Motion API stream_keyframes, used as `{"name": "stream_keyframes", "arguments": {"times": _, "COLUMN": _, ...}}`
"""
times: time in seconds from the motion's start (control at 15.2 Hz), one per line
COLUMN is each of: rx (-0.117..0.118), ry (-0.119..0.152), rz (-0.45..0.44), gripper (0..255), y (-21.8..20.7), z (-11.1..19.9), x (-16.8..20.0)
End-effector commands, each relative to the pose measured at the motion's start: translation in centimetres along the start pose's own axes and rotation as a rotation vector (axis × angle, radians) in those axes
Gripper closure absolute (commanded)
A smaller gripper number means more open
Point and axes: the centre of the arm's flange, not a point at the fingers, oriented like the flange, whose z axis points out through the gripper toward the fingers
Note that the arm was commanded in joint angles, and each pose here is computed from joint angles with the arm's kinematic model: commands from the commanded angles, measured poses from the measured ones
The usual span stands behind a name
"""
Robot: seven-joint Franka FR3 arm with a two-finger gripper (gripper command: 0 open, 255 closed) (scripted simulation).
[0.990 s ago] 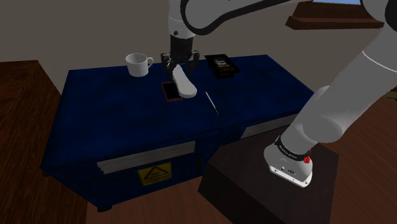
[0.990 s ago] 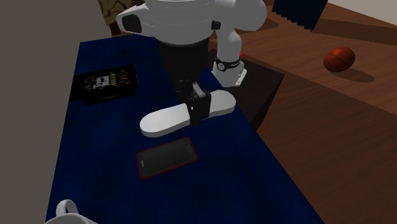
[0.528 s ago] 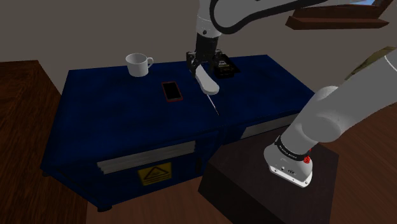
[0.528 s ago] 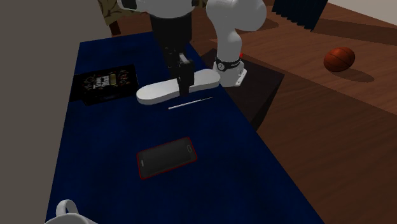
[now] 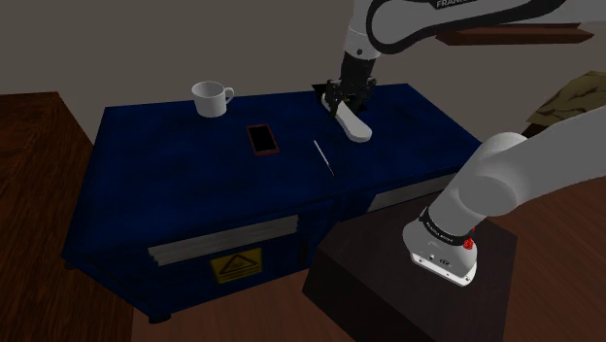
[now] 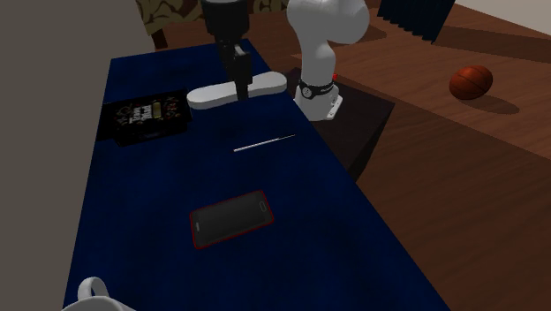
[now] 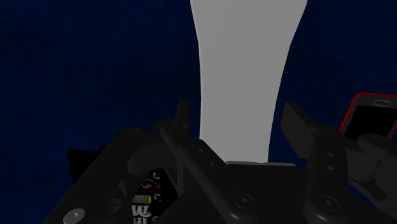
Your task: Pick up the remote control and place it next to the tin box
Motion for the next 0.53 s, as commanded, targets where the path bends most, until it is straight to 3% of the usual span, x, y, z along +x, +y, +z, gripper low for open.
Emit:
{"name": "stream_keyframes", "arguments": {"times": 0.0, "rx": 0.001, "ry": 0.000, "rz": -0.002, "gripper": 255, "y": 2.4, "z": -0.3, "x": -0.4}}
{"name": "stream_keyframes", "arguments": {"times": 0.46, "rx": 0.001, "ry": 0.000, "rz": -0.002, "gripper": 255, "y": 11.5, "z": -0.5, "x": -1.7}}
